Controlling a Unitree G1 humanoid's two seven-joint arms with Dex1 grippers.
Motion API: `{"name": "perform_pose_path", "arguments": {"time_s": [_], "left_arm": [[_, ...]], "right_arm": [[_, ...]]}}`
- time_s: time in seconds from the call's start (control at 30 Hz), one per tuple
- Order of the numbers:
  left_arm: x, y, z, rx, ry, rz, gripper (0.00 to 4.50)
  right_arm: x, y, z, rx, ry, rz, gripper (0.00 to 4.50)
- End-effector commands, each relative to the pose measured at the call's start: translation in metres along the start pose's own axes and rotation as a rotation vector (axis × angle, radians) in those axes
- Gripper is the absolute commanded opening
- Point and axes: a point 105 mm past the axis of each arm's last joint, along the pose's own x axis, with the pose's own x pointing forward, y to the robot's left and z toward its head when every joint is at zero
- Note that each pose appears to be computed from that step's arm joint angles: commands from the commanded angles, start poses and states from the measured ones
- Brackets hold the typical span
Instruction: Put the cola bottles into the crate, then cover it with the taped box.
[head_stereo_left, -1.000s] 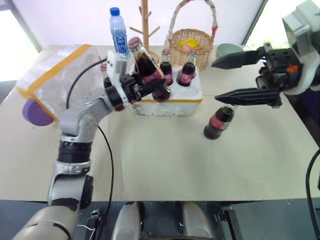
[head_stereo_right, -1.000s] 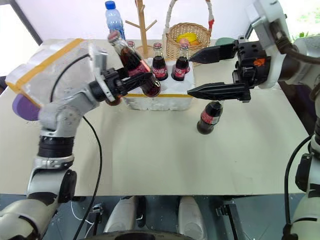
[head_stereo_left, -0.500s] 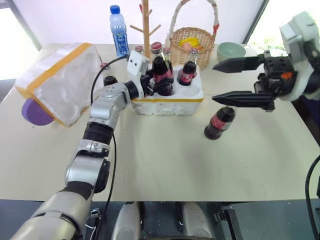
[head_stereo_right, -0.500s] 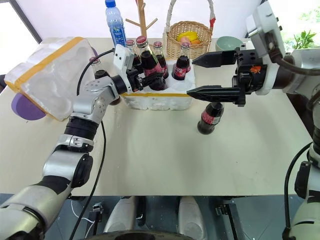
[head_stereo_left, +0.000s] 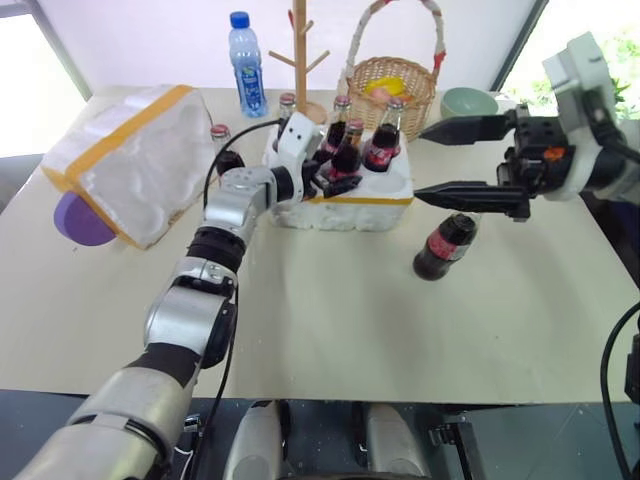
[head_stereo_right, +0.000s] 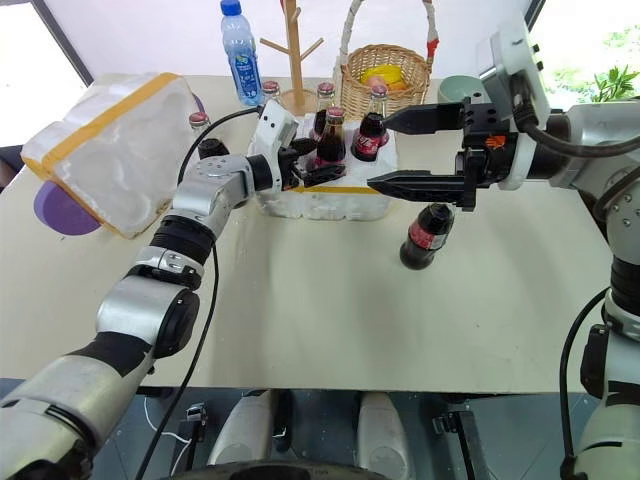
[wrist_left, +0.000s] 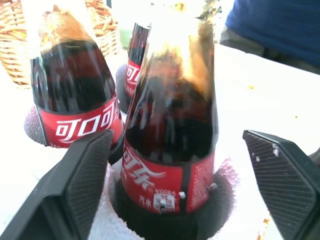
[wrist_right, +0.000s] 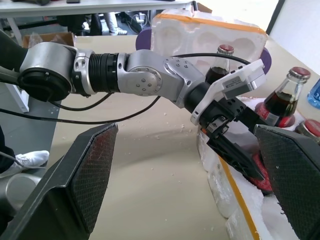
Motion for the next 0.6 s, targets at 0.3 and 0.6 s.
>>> {"name": "perform_pose_path", "arguments": {"time_s": [0.3, 0.6], "left_arm": [[-0.145, -0.006, 0.032, -0.060, -0.249, 0.081, 4.44], [-0.212, 0.040, -0.019, -0.012, -0.065, 0.512, 4.44]], "right_arm": [[-0.005, 0.002, 0.000, -0.027, -0.015, -0.035, 4.50], [-0.002, -0.001, -0.003, -0.019, -0.019, -0.035, 4.50]]}}
